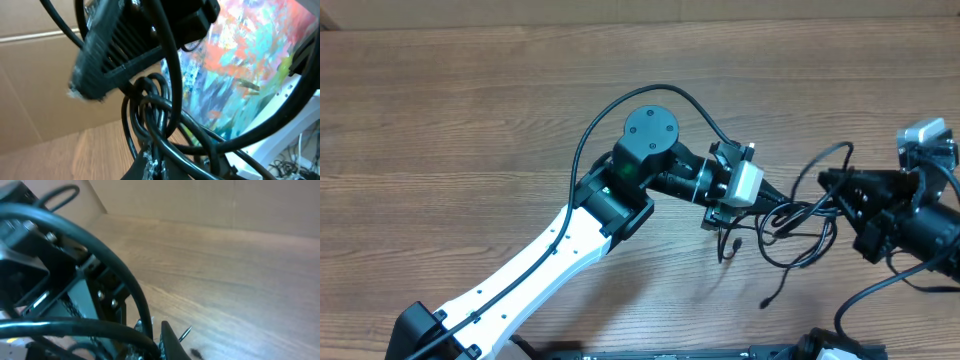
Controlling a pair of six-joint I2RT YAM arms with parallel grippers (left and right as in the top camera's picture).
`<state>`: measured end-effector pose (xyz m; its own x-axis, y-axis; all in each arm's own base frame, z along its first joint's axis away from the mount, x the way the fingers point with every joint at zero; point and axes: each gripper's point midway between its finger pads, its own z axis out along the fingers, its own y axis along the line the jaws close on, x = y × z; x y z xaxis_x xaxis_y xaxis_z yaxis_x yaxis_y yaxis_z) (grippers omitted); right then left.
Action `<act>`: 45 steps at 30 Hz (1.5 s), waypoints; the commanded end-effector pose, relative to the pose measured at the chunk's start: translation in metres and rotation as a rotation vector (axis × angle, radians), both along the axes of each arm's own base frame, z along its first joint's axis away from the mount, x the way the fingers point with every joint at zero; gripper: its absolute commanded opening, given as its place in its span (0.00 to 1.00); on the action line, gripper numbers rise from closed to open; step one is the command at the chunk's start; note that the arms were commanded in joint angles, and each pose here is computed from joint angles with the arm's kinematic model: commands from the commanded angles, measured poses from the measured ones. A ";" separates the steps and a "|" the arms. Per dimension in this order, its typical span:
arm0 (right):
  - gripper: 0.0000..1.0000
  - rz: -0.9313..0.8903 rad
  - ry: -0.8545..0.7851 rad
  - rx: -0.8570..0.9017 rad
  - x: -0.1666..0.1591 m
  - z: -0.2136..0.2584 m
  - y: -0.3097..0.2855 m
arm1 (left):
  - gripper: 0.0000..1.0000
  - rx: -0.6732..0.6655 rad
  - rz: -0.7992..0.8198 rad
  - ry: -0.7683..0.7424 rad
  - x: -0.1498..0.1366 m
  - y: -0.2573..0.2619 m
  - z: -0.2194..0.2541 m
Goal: Untangle cables
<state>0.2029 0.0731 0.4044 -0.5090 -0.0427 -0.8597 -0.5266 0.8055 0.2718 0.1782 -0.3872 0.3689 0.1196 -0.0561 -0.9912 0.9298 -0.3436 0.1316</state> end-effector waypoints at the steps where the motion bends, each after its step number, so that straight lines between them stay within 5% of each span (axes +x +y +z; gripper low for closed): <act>1: 0.04 0.065 -0.069 0.039 0.000 0.016 0.009 | 0.04 0.029 -0.020 0.035 -0.005 0.000 -0.004; 45: 0.04 0.103 -0.425 -0.055 0.026 0.076 0.005 | 0.04 0.132 -0.092 0.133 -0.018 0.006 -0.026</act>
